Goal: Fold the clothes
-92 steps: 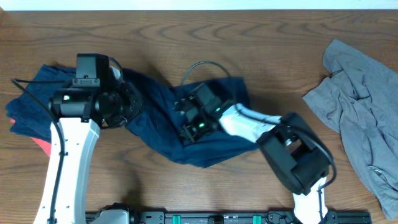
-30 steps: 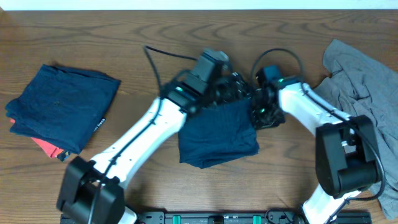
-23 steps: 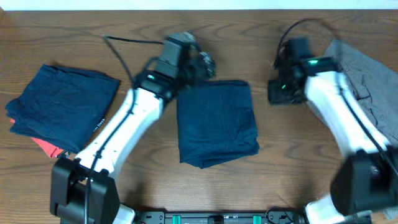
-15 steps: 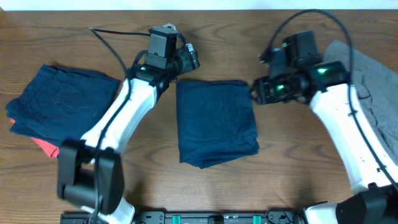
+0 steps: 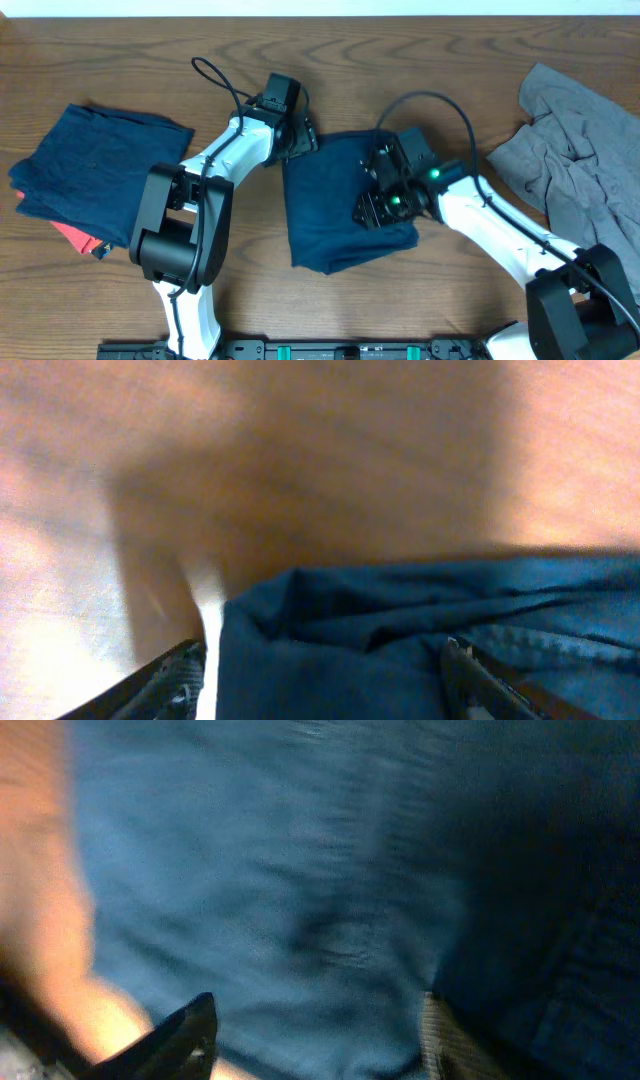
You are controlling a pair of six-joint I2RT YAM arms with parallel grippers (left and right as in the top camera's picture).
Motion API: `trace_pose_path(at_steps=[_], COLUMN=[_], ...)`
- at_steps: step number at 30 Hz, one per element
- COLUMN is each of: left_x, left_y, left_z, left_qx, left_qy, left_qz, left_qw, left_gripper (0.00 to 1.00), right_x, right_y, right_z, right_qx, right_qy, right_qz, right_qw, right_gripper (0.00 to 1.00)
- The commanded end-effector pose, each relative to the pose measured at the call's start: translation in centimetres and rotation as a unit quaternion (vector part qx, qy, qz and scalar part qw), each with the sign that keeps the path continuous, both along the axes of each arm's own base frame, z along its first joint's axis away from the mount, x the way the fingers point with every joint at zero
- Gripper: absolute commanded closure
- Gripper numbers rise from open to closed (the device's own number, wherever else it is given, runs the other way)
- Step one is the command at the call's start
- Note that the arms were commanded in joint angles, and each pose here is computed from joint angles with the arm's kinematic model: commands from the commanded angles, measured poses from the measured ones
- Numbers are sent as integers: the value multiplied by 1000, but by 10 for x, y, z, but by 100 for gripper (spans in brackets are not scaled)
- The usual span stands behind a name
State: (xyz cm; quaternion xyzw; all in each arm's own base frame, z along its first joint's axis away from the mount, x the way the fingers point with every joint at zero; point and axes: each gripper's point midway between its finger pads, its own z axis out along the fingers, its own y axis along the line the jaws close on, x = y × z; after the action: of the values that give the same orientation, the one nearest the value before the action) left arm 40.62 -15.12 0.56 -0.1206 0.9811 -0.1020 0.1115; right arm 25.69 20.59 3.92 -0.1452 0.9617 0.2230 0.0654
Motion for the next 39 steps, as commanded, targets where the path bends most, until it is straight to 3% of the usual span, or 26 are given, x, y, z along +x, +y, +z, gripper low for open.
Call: trace_pose_path(at_steps=[1, 6, 10, 13, 16, 19, 21, 22, 28, 39], left_x=[-27, -94, -138, -153, -150, -129, -109, -99, -64, -82], left_y=[13, 34, 45, 39, 29, 15, -4, -14, -60, -119], left_z=[-10, -11, -1, 7, 15, 27, 38, 44, 57, 16], left_qx=[28, 72, 90, 67, 38, 0, -52, -77, -185, -222], left_qy=[59, 194, 285, 316, 304, 246, 189, 163, 82, 111], left_qz=[-5, -6, -6, -15, -20, -29, -60, -76, -124, -188], left_qw=[998, 978, 954, 946, 952, 969, 979, 981, 972, 950], left_gripper=[23, 23, 23, 21, 20, 19, 14, 5, 2, 2], right_x=[-9, 2, 48, 85, 101, 102, 98, 96, 91, 90], right_y=[-27, -74, -121, -130, -125, -118, -115, -114, -110, -110], right_z=[-31, -53, -44, -26, -12, -9, -11, -12, -14, -15], right_qx=[-59, -138, -201, -177, -140, -123, -125, -126, -128, -129], right_qy=[6, -26, -108, -162, -176, -173, -167, -165, -158, -155], right_qz=[-43, -106, -182, -201, -187, -178, -172, -169, -161, -160], right_qw=[997, 984, 956, 950, 956, 961, 963, 964, 966, 966], right_gripper=[32, 31, 26, 22, 22, 21, 21, 21, 20, 20])
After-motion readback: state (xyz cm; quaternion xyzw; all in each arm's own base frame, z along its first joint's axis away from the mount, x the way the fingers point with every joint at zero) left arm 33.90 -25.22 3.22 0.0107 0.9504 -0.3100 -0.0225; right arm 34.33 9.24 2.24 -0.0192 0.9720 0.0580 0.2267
